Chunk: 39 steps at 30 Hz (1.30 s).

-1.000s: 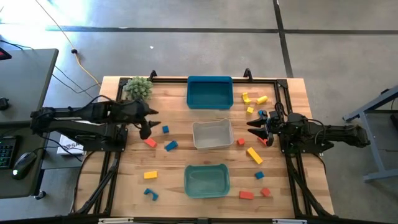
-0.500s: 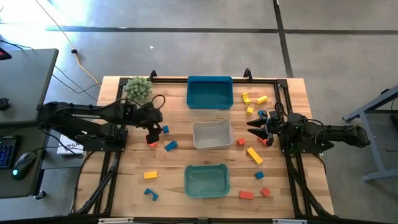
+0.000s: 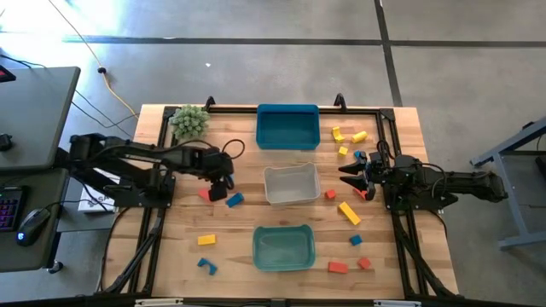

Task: Sort & place blocks by color
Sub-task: Put the blue block into the blue bin

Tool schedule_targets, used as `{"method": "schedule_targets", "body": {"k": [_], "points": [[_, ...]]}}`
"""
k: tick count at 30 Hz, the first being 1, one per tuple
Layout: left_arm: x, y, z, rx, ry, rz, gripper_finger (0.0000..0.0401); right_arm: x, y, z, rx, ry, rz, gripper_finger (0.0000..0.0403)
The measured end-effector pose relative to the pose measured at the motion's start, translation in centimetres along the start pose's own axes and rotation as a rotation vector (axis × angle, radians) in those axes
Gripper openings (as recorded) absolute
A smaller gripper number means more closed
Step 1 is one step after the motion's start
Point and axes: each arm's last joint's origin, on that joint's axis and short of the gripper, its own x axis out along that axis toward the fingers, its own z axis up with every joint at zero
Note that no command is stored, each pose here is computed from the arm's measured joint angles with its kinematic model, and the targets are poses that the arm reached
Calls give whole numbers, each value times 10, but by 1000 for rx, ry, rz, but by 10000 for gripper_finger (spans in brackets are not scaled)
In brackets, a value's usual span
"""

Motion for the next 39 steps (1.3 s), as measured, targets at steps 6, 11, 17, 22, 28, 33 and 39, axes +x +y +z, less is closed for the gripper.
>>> {"method": "schedule_targets", "body": {"k": [6, 11, 17, 22, 28, 33, 39], "points": [[15, 2, 3, -78, 35, 6, 232, 0, 0, 0, 0, 0, 0, 188], [22, 7, 4, -96, 55, 40, 229, 0, 0, 0, 0, 0, 0, 188], [30, 10, 5, -110, 69, 43, 229, 0, 0, 0, 0, 0, 0, 188], [37, 9, 6, -109, 72, 43, 227, 0, 0, 0, 0, 0, 0, 188], [48, 8, 4, -109, 126, 42, 192, 0, 0, 0, 0, 0, 0, 188], [50, 8, 5, -120, 121, 36, 139, 0, 0, 0, 0, 0, 0, 188], [49, 8, 7, -133, 96, 33, 105, 0, 0, 0, 0, 1, -1, 188]]}}
